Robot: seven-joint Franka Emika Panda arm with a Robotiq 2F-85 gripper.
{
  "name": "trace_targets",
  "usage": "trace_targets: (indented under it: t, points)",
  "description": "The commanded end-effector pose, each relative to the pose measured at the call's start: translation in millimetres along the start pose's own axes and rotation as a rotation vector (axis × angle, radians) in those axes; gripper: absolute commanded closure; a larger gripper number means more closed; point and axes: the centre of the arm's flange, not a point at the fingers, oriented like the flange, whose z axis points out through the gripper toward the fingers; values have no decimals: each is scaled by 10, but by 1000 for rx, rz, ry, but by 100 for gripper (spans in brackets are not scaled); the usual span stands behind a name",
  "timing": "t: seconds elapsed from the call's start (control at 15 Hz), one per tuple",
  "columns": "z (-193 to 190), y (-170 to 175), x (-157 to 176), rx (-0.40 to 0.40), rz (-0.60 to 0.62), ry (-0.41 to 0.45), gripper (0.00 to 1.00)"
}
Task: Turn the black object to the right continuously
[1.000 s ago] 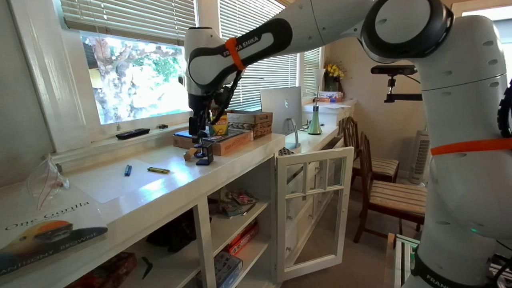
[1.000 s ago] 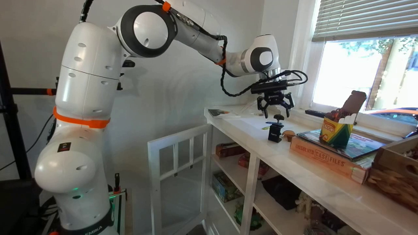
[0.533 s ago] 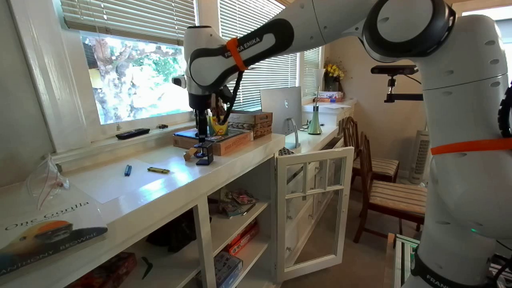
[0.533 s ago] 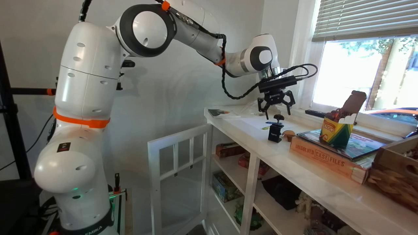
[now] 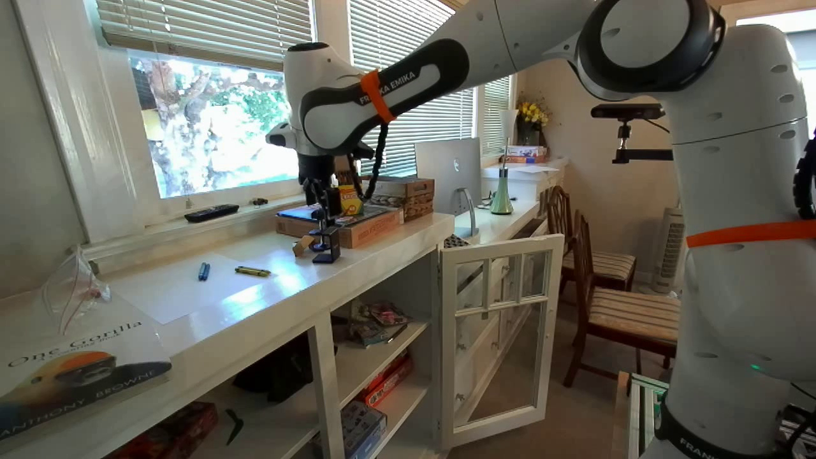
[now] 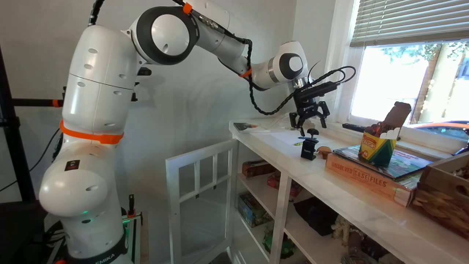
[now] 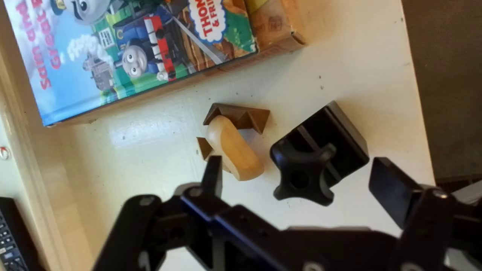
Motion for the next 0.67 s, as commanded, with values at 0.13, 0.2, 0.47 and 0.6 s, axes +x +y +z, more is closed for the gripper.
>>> trace_targets:
  t: [0.13, 0.2, 0.47, 0.6]
  points:
    - [54, -51, 4, 2, -214, -59, 0]
    - [59, -51, 2, 2, -245, -66, 0]
    - [84, -51, -3, 11, -357, -88, 19]
    - [91, -48, -6, 7, -391, -96, 30]
